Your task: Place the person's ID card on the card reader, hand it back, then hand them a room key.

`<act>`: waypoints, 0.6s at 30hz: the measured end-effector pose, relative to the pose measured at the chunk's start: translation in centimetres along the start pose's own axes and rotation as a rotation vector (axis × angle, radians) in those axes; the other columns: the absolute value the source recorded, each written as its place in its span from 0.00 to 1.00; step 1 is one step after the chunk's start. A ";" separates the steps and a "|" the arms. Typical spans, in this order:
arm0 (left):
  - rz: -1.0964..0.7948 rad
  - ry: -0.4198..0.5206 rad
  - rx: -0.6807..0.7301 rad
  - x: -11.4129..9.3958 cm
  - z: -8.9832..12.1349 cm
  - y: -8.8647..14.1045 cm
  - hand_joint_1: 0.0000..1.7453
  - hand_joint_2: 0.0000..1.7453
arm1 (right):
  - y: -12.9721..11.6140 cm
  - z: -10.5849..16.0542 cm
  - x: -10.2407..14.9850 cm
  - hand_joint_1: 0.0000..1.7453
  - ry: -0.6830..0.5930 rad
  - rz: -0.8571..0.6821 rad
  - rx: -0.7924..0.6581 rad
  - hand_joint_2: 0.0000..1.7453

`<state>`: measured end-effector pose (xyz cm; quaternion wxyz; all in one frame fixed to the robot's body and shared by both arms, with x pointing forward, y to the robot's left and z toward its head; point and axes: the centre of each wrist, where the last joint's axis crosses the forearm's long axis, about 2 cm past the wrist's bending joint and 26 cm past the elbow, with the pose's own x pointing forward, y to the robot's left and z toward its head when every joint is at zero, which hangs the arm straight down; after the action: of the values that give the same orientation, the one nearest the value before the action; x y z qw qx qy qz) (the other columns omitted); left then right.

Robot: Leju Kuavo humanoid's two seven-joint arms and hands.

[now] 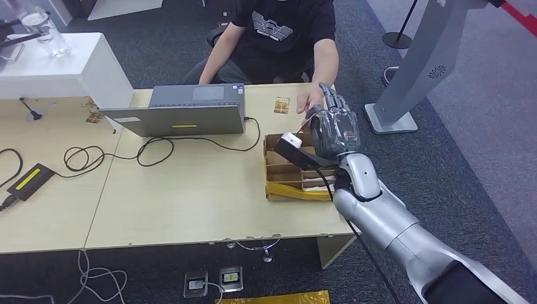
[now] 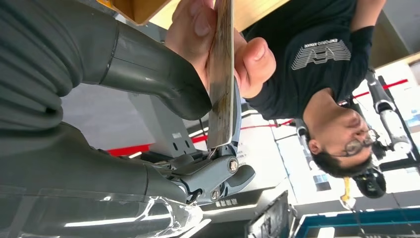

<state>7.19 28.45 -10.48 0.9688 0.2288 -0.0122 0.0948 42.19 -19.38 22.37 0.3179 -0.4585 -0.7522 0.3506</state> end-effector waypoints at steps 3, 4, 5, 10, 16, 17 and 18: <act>0.004 -0.019 0.002 0.0 -0.1 0.2 0.00 0.00 | 0.1 0.1 -0.3 0.19 0.012 0.001 0.007 1.00; 0.005 -0.025 0.004 0.0 -0.1 0.2 0.00 0.00 | 0.1 0.1 -0.4 0.00 0.015 0.002 0.008 1.00; 0.005 -0.032 0.005 0.1 -0.2 0.3 0.00 0.00 | 0.2 0.2 -0.5 0.00 0.019 0.003 0.010 1.00; 0.004 -0.062 0.006 0.2 -0.5 1.0 0.00 0.00 | 0.1 0.4 -1.4 0.00 0.042 0.026 0.006 1.00; -0.032 -0.080 -0.030 0.3 -0.7 1.3 0.00 0.00 | -0.1 1.9 -3.5 0.00 0.119 0.086 -0.004 1.00; -0.042 -0.079 -0.036 0.3 -0.7 1.3 0.00 0.00 | -0.2 2.2 -3.9 0.00 0.141 0.092 -0.007 1.00; -0.053 -0.076 -0.040 0.3 -0.7 1.3 0.00 0.00 | -0.4 2.5 -4.4 0.00 0.163 0.098 -0.011 1.00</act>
<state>7.18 29.97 -10.56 0.9742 0.2129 -0.0451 0.0601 41.65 -24.11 20.63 0.3582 -0.5235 -0.7023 0.3230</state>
